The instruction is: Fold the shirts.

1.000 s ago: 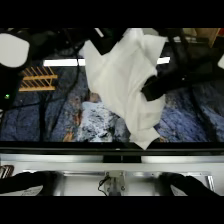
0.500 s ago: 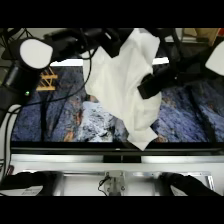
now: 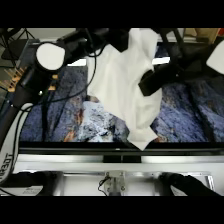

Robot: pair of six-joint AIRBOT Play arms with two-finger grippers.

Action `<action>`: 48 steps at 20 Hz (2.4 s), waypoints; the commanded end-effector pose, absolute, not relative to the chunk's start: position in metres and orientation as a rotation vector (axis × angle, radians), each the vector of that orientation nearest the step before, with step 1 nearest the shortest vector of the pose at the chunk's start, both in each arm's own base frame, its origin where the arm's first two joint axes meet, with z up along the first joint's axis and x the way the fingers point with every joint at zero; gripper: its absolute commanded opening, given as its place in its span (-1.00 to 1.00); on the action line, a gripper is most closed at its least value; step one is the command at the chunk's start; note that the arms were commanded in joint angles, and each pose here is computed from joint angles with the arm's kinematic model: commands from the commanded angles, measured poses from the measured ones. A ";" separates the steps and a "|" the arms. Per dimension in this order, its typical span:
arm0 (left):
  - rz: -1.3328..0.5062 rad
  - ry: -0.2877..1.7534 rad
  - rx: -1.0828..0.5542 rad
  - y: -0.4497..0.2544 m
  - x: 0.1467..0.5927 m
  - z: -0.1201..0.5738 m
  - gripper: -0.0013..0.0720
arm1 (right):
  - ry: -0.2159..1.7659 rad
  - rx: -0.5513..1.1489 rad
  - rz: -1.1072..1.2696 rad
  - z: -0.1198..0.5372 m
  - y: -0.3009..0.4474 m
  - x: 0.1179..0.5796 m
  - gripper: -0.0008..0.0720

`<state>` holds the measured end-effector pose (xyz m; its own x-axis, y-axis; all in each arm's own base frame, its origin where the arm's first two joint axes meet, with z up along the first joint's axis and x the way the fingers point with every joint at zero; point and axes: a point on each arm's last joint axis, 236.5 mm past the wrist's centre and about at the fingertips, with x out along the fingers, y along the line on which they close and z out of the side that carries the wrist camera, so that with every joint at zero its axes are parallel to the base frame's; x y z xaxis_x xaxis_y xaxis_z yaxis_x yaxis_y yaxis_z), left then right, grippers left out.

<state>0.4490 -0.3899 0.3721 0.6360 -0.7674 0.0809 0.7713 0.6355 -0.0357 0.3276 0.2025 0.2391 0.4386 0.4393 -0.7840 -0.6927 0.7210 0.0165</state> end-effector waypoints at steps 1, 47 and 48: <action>-0.858 -0.078 -0.094 -0.374 0.453 0.385 -0.82 | 0.715 -0.310 0.673 0.269 0.205 0.351 0.39; -0.754 -0.109 0.020 -0.252 0.404 0.463 0.88 | 0.131 -0.077 -0.887 0.464 -0.242 0.236 -0.85; -0.752 -0.109 0.020 -0.251 0.404 0.463 0.88 | 0.125 -0.065 -0.898 0.463 -0.249 0.240 -0.85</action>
